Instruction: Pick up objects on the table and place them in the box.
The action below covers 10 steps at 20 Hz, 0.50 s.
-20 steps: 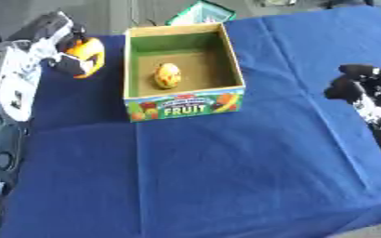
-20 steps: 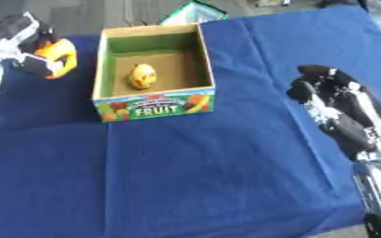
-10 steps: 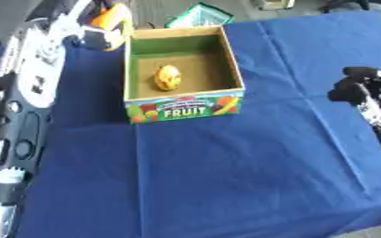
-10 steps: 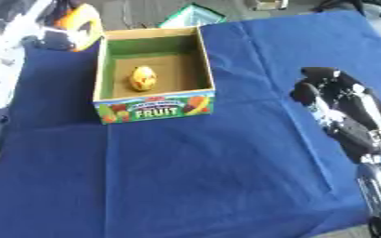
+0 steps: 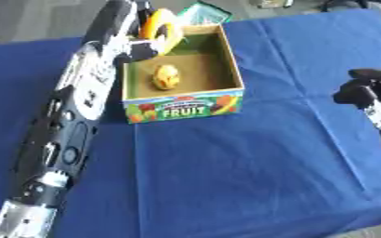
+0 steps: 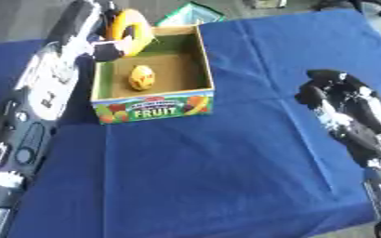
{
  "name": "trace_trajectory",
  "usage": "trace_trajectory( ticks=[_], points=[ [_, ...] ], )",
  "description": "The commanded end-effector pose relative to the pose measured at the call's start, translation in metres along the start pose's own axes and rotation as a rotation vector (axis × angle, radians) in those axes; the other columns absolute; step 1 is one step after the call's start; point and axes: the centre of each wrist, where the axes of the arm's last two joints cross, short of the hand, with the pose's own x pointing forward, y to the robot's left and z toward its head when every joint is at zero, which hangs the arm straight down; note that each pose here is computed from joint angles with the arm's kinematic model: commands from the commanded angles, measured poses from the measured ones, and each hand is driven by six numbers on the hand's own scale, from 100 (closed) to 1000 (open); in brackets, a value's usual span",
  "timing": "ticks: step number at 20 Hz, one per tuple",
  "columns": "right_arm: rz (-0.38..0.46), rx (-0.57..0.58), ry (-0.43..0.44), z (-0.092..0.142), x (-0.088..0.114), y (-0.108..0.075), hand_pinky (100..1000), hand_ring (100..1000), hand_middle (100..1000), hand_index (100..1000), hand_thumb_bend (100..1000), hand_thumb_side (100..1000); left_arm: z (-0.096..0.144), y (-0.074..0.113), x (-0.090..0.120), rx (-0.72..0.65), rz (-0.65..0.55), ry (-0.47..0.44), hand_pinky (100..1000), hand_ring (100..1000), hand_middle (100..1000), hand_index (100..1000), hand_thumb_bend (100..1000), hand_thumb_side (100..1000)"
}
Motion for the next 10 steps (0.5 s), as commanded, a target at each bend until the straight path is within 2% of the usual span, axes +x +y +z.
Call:
trace_trajectory(
  ticks=[1, 4, 5, 6, 10],
  points=[
    [0.012, 0.007, -0.015, -0.003, 0.004, -0.002, 714, 646, 595, 771, 308, 399, -0.003, 0.001, 0.004, 0.03, -0.002, -0.022, 589, 612, 625, 754, 545, 554],
    [0.012, 0.006, -0.014, -0.003, 0.004, -0.002, 714, 646, 594, 771, 308, 399, -0.002, 0.002, 0.004, 0.046, 0.025, -0.035, 682, 715, 737, 816, 714, 712],
    [0.013, 0.006, -0.013, -0.003, 0.004, -0.002, 715, 646, 595, 771, 308, 399, -0.001, 0.004, 0.005, 0.052, 0.034, -0.044, 686, 718, 741, 819, 721, 721],
    [0.013, 0.005, -0.013, -0.002, 0.004, -0.002, 715, 646, 595, 771, 308, 399, -0.001, 0.007, 0.005, 0.061, 0.044, -0.053, 710, 732, 758, 837, 761, 772],
    [0.015, 0.004, -0.01, -0.002, 0.003, -0.003, 715, 646, 595, 771, 308, 398, 0.0, 0.023, 0.007, 0.093, 0.097, -0.089, 744, 758, 788, 863, 770, 840]
  ],
)
